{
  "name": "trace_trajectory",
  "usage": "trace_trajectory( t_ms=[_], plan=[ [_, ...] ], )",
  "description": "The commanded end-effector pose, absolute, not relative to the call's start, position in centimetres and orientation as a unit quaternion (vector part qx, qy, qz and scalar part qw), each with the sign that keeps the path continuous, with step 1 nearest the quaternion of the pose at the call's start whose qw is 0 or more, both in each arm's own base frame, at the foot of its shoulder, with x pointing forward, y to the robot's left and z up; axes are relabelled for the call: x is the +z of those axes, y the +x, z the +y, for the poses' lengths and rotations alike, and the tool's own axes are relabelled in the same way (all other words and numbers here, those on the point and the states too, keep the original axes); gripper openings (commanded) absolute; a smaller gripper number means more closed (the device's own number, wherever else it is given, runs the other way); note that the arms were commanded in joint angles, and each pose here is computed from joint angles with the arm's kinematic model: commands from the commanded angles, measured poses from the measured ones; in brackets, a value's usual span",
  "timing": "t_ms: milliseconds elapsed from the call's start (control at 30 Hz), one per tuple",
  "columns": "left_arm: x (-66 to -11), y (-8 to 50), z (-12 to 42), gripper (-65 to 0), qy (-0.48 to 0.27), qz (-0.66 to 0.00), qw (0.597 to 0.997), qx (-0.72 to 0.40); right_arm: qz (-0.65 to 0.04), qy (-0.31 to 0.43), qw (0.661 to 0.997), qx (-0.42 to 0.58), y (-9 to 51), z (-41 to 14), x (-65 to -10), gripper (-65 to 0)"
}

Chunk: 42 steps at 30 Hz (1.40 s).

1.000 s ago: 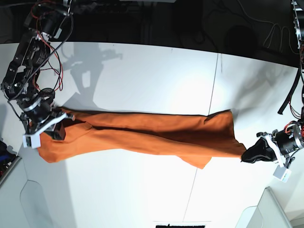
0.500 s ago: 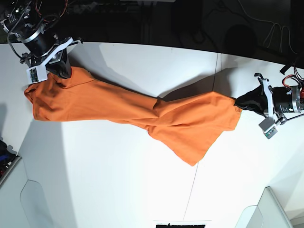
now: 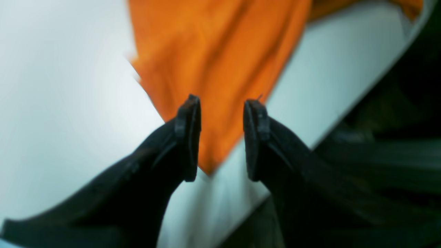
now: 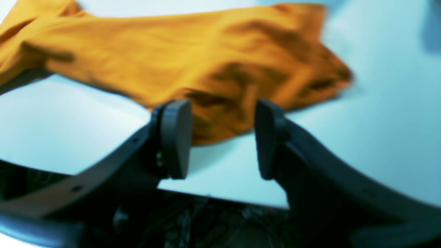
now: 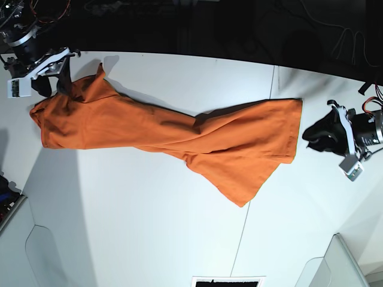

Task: Layout the t-shirt on the table in an organized manner, then fold the t-shirt properly
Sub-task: 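Release the orange shirt ends and lift both grippers away, then lower the left gripper and pinch the shirt's wide end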

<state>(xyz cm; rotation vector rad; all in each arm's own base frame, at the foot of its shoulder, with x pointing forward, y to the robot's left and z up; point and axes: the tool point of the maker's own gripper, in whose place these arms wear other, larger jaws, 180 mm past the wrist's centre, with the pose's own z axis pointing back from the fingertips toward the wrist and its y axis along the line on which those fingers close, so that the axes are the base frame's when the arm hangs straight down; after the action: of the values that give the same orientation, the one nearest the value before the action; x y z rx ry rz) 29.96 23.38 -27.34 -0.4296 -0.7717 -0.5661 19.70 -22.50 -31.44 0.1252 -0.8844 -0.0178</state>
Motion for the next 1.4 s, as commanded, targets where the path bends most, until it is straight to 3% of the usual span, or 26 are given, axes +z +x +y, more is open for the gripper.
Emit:
trace_trajectory(
  t_ms=[0, 333, 567, 700, 900, 1133, 1367],
  plan=[
    [-25.6, 31.1, 23.1, -41.7, -0.206, -0.400, 0.850, -0.274, -0.439, 0.061, 0.896, -0.012, 19.7, -22.8, -30.6, -35.3],
    [-27.0, 33.3, 12.5, -41.8, -0.284, -0.432, 0.798, -0.311, -0.404, 0.100, 0.905, -0.090, 18.5, -23.6, -36.0, -35.3],
    [-28.5, 35.1, 5.8, -41.8, -0.252, -0.444, 0.767, -0.388, -0.403, 0.135, 0.896, -0.129, 20.7, -23.1, -38.2, -35.3],
    [-31.1, 37.8, 6.4, -41.8, -0.213, -0.435, 0.784, -0.388, -0.403, 0.144, 0.893, -0.140, 22.1, -22.8, -38.9, -39.2],
    [-35.1, 42.4, 9.3, -41.8, -0.193, -0.406, 0.832, -0.324, -0.397, 0.138, 0.897, -0.136, 22.1, -22.9, -39.3, -65.0],
    [-38.6, 45.1, 12.9, -41.8, -0.161, -0.382, 0.872, -0.260, -0.391, 0.148, 0.901, -0.117, 21.6, -22.2, -39.5, -65.0],
    [-40.8, 47.1, 18.0, -44.2, -0.062, -0.364, 0.912, -0.178, -0.383, 0.152, 0.904, -0.113, 20.1, -22.9, -39.3, -65.0]
  ],
)
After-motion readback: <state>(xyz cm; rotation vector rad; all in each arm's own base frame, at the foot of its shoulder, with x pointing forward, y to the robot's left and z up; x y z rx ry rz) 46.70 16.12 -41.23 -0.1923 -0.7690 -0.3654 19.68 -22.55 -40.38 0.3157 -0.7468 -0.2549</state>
